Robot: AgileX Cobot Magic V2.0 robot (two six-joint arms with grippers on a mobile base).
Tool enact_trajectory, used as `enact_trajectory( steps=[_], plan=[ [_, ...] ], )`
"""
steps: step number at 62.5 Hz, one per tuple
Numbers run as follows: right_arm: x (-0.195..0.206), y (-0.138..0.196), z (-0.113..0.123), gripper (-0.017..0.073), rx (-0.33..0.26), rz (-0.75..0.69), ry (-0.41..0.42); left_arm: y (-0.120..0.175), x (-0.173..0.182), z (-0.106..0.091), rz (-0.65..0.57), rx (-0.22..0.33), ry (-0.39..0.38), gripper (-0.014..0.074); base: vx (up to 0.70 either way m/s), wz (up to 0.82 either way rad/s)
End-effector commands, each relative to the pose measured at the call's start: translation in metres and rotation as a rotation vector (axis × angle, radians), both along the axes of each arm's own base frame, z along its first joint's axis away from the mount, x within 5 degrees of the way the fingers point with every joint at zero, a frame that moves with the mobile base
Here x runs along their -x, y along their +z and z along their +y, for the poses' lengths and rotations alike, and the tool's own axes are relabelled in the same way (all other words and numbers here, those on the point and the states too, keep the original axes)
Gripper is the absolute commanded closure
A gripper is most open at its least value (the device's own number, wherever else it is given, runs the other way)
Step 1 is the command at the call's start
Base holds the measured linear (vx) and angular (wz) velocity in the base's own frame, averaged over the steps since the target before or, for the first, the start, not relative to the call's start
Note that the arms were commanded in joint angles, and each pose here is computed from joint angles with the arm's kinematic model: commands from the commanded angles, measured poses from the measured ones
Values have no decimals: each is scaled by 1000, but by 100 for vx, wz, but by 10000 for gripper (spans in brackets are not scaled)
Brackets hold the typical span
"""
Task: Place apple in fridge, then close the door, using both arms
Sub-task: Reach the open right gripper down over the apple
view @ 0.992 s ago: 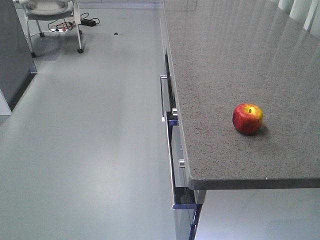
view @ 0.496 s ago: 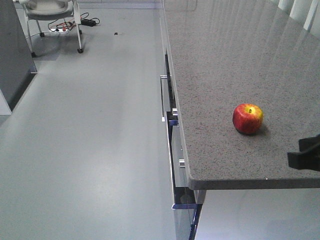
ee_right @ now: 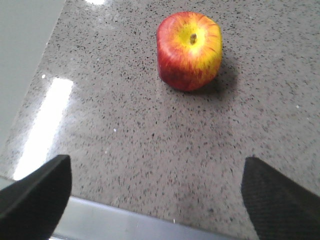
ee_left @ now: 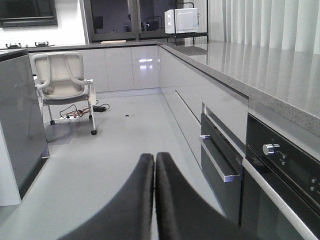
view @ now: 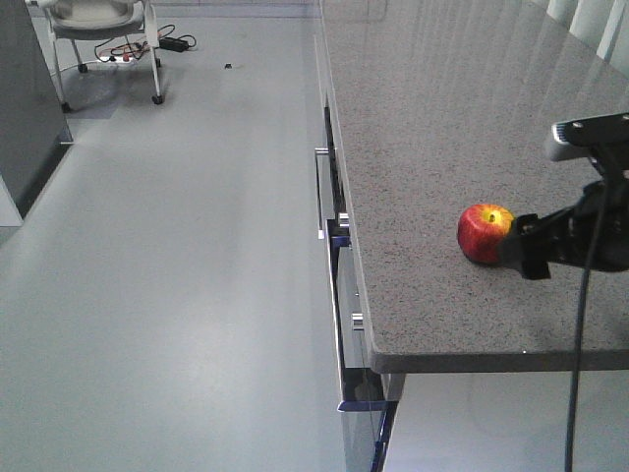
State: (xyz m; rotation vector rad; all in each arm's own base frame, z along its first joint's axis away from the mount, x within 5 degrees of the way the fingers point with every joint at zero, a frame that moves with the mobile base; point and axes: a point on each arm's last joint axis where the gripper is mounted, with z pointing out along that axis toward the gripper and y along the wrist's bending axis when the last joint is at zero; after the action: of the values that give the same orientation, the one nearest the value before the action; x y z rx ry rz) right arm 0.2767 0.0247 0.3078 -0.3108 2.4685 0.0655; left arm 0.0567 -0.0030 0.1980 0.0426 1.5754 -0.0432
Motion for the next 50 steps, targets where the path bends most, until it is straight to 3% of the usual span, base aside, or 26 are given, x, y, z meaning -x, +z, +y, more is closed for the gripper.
enact_trajectory(
  steps=[1, 9, 27, 50],
  plan=[
    [-20, 13, 1, -157, -4, -79, 2, 0, 1, 0, -65, 13, -4, 600, 0, 0],
    [-45, 8, 3, -134, 6, -62, 4, 0, 1, 0, -65, 13, -4, 600, 0, 0],
    [-95, -6, 0, -60, 102, -46, 25, 0, 1, 0, -65, 13, -4, 600, 0, 0],
    [-139, -31, 3, -43, 104, -12, 27, 0, 1, 0, -65, 13, -4, 600, 0, 0]
  ],
)
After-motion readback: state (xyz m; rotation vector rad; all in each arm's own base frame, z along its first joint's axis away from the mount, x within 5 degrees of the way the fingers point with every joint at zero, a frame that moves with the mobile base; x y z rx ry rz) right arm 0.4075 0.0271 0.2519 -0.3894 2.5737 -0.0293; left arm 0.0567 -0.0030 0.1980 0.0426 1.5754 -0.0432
